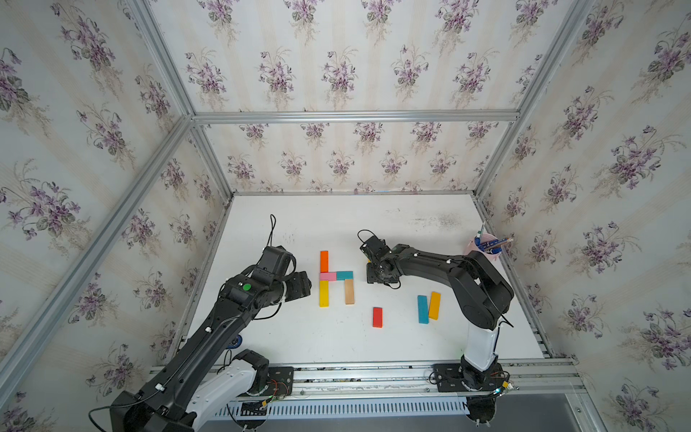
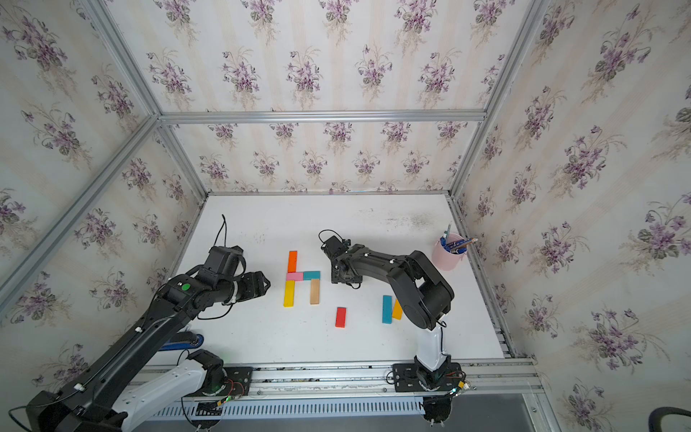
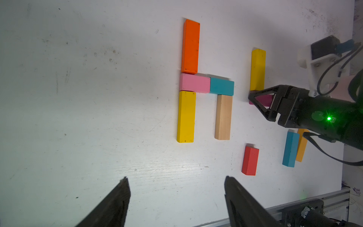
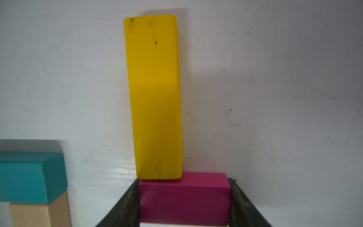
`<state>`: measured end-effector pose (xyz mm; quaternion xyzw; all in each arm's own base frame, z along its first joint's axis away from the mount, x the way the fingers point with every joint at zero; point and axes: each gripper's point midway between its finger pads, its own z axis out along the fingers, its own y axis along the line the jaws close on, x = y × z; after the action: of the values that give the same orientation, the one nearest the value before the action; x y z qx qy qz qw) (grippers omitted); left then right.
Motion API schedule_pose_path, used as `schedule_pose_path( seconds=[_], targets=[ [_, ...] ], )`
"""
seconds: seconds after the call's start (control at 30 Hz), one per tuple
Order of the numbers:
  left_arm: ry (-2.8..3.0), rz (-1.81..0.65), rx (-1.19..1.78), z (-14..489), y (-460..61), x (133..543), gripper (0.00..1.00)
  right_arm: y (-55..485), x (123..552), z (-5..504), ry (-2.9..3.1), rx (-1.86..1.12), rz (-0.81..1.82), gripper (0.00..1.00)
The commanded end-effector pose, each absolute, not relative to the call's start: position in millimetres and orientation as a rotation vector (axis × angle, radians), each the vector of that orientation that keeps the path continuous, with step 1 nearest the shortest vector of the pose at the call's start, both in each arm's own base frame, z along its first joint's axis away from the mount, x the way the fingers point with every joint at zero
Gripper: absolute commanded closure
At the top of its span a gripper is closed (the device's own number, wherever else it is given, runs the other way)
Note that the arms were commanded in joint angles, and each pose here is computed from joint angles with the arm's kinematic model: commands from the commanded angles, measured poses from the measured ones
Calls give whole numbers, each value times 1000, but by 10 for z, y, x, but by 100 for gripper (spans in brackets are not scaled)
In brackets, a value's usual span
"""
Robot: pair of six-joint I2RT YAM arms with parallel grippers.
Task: Assemble the letter h with building blocks
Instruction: Assemble the building block at the center of the board, then pick up the building block from the center of the board.
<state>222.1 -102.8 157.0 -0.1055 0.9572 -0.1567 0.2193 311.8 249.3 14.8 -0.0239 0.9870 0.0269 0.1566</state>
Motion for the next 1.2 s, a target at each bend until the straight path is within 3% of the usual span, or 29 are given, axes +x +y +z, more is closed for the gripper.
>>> schedule_pose_path(
  seconds=[0.0, 0.17, 0.37, 0.63, 0.87, 0.97, 1.17],
  targets=[
    [2634, -429, -278, 1614, -1025, 2253, 22, 2476, 3052, 93, 2863, -67, 64, 39],
    [2636, -428, -275, 1606, -1027, 2251, 22, 2444, 3053, 68, 2867, -63, 38, 38],
    [2638, -429, -275, 1597, -1025, 2241, 22, 2498, 3043, 124, 2857, -77, 96, 25],
    [2634, -436, -277, 1607, -1030, 2238, 22, 2479, 3046, 166, 2850, -82, 84, 21],
    [2631, -436, -282, 1616, -1023, 2230, 22, 2396, 3058, 706, 2710, -61, 54, 14],
    [2621, -437, -286, 1644, -1015, 2227, 22, 2400, 2857, 913, 2677, -74, 22, 12],
    [2615, -435, -295, 1633, -994, 2204, 22, 2431, 2120, 652, 2757, -85, 29, 13]
  ],
)
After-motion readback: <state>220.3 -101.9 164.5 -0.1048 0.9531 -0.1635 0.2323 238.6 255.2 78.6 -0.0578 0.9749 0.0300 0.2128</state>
